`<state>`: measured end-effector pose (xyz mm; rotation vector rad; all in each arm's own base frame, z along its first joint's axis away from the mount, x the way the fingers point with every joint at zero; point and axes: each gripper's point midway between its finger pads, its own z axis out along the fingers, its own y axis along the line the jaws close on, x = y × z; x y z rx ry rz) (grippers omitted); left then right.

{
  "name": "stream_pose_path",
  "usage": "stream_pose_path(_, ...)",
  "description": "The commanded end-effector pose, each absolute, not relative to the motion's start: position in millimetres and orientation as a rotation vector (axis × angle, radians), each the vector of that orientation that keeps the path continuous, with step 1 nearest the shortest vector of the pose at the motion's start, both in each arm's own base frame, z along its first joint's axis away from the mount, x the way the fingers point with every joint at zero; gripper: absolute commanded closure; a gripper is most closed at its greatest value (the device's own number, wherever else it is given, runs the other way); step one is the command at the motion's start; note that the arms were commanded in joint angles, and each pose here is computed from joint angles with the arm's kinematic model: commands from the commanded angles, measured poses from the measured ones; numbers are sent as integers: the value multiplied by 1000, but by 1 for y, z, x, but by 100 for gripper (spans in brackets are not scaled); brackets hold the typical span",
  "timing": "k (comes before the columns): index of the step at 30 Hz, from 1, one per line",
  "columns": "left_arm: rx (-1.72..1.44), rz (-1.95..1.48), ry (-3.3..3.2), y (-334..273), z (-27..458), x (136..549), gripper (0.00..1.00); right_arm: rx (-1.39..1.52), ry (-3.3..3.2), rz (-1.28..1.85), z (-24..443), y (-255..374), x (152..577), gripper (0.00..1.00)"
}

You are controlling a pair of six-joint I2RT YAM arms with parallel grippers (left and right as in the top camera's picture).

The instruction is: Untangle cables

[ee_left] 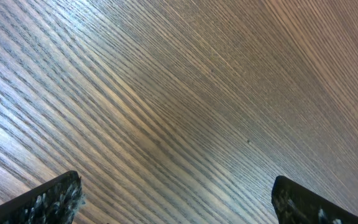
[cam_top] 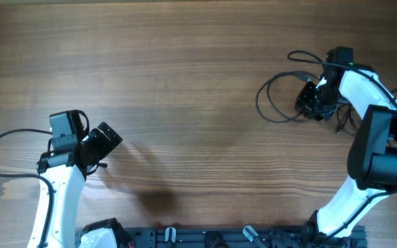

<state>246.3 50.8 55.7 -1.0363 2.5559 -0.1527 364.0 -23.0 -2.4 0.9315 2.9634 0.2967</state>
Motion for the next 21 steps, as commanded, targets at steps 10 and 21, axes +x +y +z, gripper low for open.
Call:
stream_pose_path(10,-1051,-162,2556,51,53,245,0,982,3098,223,-22,-18,329,96)
stream_pose_path(21,-1053,-162,2559,50,52,244,0,1081,2594,119,214,-160,359,96)
